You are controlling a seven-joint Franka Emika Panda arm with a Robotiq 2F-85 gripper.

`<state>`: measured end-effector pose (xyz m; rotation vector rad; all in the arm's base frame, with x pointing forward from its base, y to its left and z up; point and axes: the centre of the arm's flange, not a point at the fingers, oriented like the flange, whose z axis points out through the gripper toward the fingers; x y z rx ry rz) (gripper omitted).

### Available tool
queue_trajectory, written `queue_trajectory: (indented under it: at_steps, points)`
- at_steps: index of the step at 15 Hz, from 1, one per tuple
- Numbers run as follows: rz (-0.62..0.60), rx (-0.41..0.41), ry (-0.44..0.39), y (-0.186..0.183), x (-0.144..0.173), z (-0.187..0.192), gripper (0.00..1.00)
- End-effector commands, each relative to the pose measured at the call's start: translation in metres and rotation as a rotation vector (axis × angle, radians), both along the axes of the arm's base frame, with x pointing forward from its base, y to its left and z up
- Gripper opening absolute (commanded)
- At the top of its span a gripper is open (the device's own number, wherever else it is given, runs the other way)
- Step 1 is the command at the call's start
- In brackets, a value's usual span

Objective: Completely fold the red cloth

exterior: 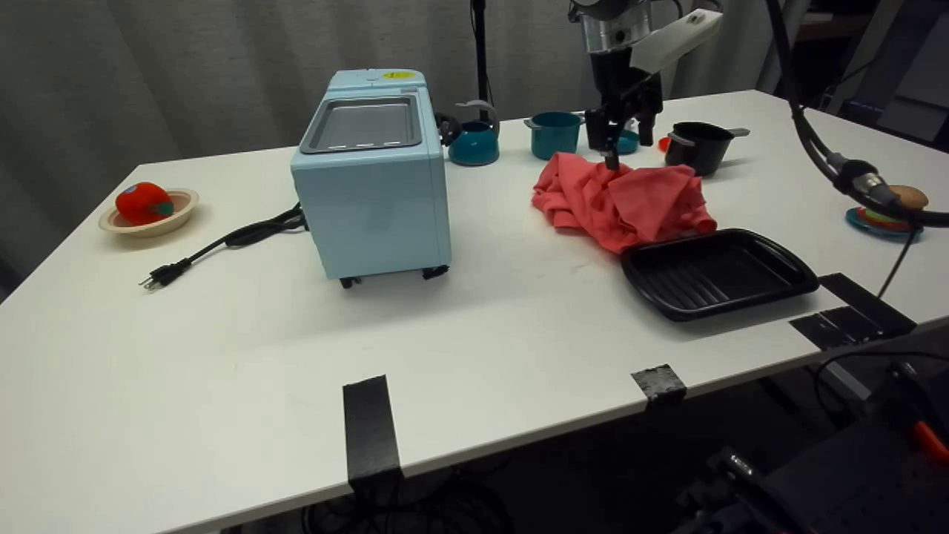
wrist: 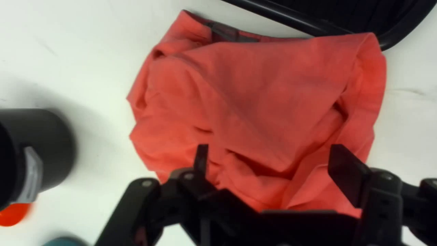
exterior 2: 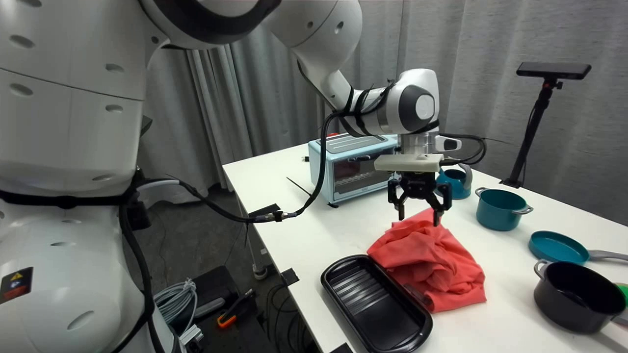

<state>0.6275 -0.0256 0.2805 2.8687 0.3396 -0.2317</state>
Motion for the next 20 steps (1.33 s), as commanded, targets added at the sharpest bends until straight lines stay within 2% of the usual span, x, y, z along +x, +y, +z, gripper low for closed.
queue_trajectory:
  at_steps: [1, 4, 6, 8, 16, 20]
  points:
    - [-0.056, -0.085, -0.056, -0.03, -0.003, 0.018, 1.0]
    - [-0.134, -0.134, -0.069, -0.058, 0.001, 0.006, 1.0]
    - [-0.214, -0.144, -0.105, -0.074, 0.002, -0.008, 1.0]
    - [-0.277, -0.138, -0.104, -0.084, 0.002, -0.024, 1.0]
    - [-0.481, -0.144, -0.006, -0.102, -0.01, -0.114, 1.0]
    - [-0.553, -0.146, -0.002, -0.113, -0.015, -0.133, 1.0]
